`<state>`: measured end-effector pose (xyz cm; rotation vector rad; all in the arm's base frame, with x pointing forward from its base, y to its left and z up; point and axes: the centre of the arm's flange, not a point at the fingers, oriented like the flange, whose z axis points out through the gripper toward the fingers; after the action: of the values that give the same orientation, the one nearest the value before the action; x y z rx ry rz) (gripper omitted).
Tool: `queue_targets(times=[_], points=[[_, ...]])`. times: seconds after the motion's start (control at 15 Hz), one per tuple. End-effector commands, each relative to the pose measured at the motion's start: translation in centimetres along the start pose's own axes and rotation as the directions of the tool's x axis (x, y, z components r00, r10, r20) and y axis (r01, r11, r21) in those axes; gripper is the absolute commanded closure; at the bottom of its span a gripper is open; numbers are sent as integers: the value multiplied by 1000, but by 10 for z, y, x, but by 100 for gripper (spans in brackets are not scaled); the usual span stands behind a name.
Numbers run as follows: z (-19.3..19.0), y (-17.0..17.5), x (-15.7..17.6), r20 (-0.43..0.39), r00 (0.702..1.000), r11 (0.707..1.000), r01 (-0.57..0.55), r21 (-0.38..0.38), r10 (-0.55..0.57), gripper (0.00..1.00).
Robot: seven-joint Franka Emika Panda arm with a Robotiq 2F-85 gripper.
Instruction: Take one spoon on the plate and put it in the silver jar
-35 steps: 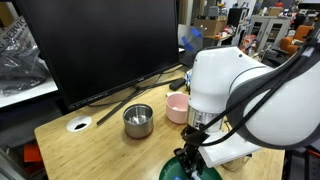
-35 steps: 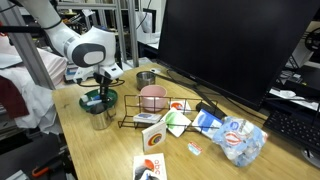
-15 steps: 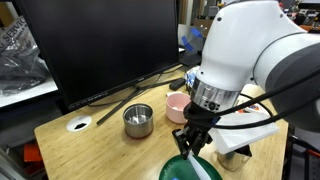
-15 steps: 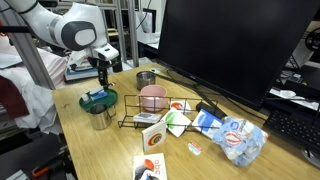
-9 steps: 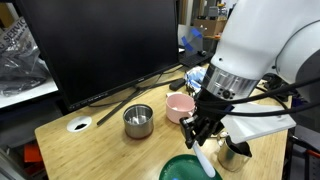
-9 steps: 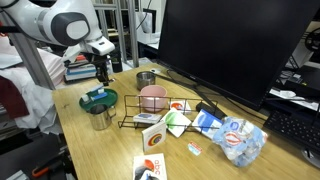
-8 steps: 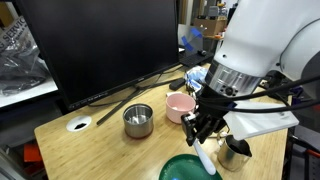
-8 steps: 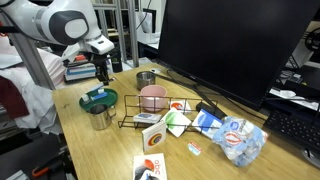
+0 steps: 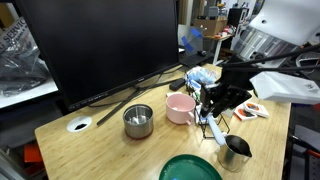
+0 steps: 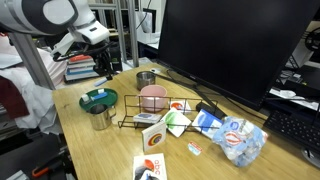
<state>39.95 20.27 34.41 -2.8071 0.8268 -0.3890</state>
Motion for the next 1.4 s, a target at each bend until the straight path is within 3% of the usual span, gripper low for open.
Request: queue_targets(times=[0.0,0.27,0.53,0.67,0.73,1.27,1.33], points=[[-25,37,0,-52,994,996,-91,8,92,90],[-39,90,4,-73,970,972,-233,-19,231,90],[-47,116,23,-72,933,934,-356,-22,354,90],[-40,116,31,-34,938,939,-344,1,344,90],[-45,94,46,-62,937,939,-344,-14,343,65],[-42,95,46,-45,937,938,-347,-14,346,65],[-41,99,47,-49,932,932,-361,-21,360,90]])
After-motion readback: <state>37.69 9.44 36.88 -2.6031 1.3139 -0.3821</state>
